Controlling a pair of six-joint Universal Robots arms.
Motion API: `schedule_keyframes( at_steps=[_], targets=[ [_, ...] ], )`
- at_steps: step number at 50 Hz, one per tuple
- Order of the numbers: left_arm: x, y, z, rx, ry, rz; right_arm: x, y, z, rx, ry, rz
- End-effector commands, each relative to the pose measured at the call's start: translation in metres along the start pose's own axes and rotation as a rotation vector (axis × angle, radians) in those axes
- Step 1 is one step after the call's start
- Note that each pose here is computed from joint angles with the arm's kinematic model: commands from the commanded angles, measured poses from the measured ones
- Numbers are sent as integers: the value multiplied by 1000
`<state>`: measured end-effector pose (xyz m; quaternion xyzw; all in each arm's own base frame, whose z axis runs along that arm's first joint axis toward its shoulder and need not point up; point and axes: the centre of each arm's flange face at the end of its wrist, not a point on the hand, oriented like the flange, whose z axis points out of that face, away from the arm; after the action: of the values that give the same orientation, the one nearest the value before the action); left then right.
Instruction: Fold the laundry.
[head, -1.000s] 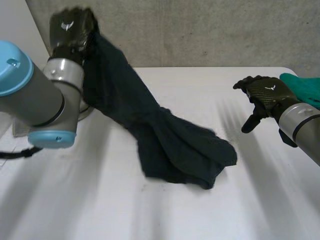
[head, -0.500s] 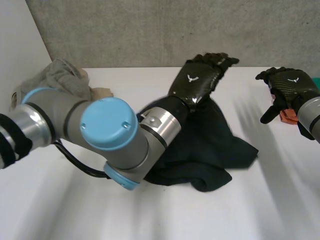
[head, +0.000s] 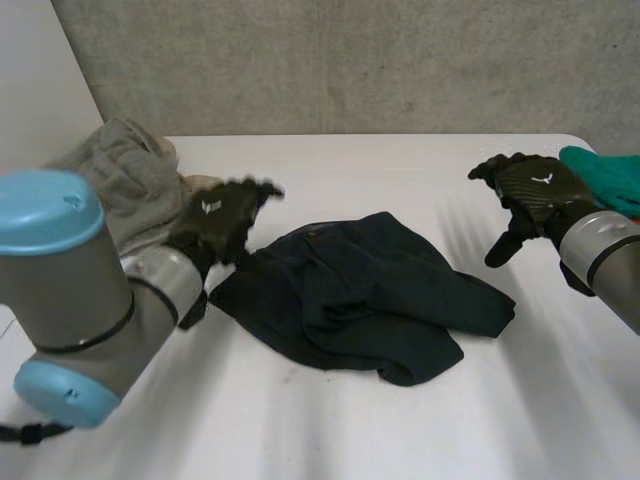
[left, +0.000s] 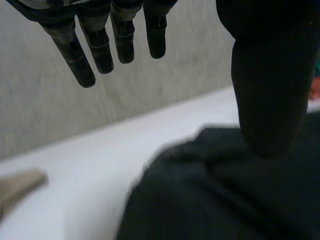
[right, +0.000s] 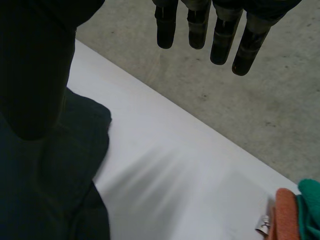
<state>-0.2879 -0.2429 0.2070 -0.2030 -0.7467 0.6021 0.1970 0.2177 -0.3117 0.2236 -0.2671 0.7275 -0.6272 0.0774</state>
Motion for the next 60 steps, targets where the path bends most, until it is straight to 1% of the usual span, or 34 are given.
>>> schedule_keyframes(
  at_steps=[1,5,6,14,21,27,31,32,35,36,39,40,42,43,46,47,48,50,51,54,55,58,59,60],
  targets=[
    [-4,31,-7,-82,-5,77,-6,7,-1,-23,-19,2],
    [-5,42,-6,-76,-4,146,-7,10,-2,-29,-24,1],
    [-6,46,-3,-72,-3,179,-8,10,-2,-32,-25,2],
    [-12,70,14,-62,-7,345,-9,17,0,-50,-30,8],
    [-20,81,32,-39,-21,434,-11,22,1,-61,-35,11],
    [-24,73,48,15,-48,451,-11,23,1,-63,-34,11],
    [-36,49,63,91,-98,456,-11,22,1,-61,-35,11],
    [-49,31,71,144,-146,458,-11,22,1,-60,-35,10],
    [-66,-3,80,253,-224,471,-11,21,1,-58,-36,10],
    [-75,-29,83,334,-267,481,-11,21,1,-58,-36,10],
    [-80,-68,84,453,-306,490,-11,21,0,-57,-35,13],
    [-77,-88,84,516,-313,491,-11,21,0,-57,-35,13],
    [-75,-104,83,569,-314,494,-10,20,1,-55,-35,12],
    [-73,-111,83,593,-312,493,-10,20,1,-54,-34,12],
    [-47,-138,79,694,-267,482,-9,18,2,-49,-30,12],
    [-37,-144,77,717,-248,476,-9,18,2,-49,-30,10],
    [-19,-150,74,749,-207,458,-8,18,2,-48,-26,12],
    [2,-147,72,756,-148,436,-5,18,3,-47,-20,13],
    [24,-140,71,758,-79,423,-5,17,3,-45,-19,12],
    [57,-117,71,723,47,409,-4,17,3,-43,-16,12],
    [78,-96,71,682,126,403,-4,16,3,-43,-16,12],
    [104,-65,66,618,212,395,-3,16,3,-39,-13,11],
    [119,-47,60,579,256,392,-3,15,4,-38,-12,10],
    [126,-39,56,559,276,393,-2,15,4,-38,-11,10]
  ],
)
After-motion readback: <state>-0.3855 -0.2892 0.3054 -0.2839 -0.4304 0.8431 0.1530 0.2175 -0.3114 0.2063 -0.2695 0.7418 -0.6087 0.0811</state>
